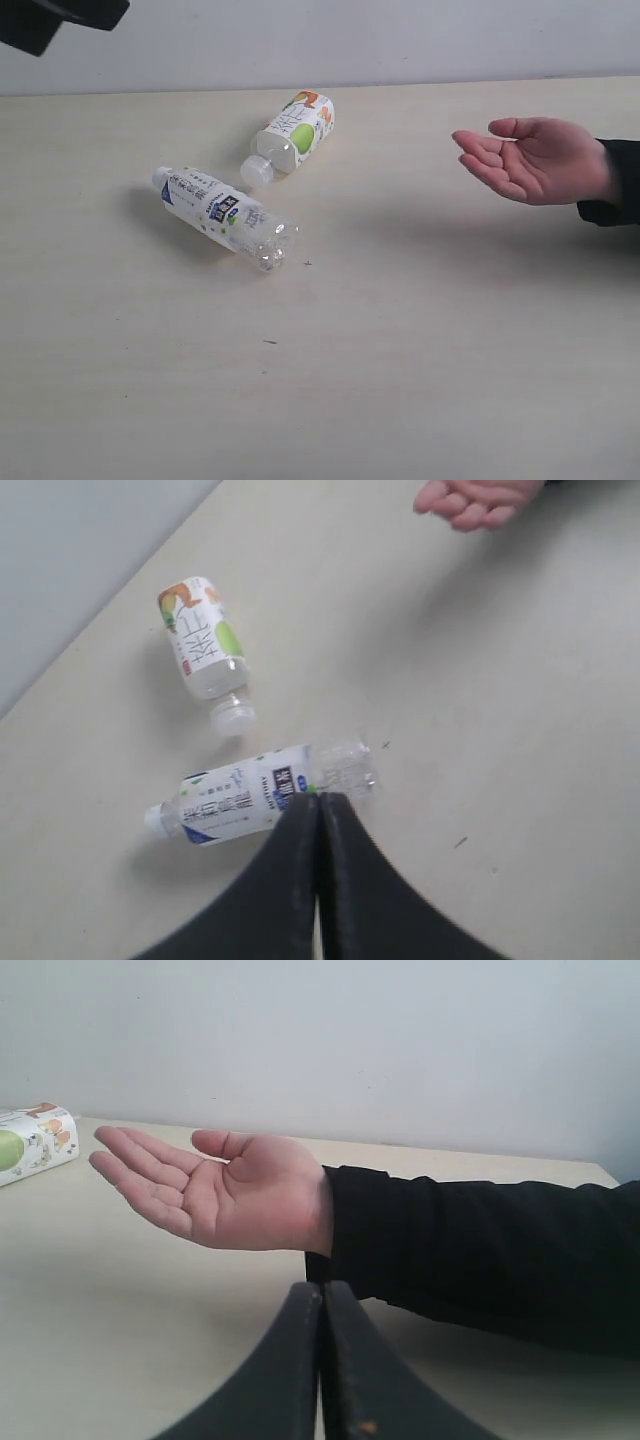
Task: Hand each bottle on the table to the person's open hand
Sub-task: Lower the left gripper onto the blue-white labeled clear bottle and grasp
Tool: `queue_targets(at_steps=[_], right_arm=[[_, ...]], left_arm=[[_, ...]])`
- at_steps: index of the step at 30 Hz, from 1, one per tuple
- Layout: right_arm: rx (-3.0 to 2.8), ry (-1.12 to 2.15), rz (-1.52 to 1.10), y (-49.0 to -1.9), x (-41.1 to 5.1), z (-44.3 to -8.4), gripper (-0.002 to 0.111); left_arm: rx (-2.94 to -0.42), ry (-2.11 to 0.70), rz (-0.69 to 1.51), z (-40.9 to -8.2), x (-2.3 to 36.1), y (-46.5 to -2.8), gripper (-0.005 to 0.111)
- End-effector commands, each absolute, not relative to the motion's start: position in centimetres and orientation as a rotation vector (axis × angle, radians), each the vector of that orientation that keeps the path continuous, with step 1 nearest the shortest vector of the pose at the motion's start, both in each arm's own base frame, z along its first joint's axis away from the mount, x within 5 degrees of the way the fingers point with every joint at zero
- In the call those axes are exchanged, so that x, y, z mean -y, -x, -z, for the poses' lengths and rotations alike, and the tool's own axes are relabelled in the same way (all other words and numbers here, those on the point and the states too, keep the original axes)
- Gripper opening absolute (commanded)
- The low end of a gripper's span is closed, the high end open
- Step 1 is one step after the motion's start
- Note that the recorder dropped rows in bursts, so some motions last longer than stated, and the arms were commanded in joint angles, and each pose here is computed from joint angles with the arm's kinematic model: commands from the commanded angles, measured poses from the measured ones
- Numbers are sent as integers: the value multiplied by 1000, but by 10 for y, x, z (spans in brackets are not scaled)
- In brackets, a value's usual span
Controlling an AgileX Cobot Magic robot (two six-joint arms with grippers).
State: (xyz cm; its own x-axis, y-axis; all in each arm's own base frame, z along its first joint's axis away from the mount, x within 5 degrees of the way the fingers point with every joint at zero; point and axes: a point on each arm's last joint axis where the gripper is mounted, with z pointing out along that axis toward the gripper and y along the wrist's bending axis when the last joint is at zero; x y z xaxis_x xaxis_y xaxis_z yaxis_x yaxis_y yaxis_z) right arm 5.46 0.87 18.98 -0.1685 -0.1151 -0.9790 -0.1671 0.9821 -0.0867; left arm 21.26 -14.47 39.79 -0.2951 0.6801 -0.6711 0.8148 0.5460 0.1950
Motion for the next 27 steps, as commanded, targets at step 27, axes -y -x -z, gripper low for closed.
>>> queue_targets(at_steps=[27], right_arm=[[-1738, 210, -43, -54, -9, -189, 1]], left_arm=[[-1731, -2439, -221, -218, 210, -361, 28]])
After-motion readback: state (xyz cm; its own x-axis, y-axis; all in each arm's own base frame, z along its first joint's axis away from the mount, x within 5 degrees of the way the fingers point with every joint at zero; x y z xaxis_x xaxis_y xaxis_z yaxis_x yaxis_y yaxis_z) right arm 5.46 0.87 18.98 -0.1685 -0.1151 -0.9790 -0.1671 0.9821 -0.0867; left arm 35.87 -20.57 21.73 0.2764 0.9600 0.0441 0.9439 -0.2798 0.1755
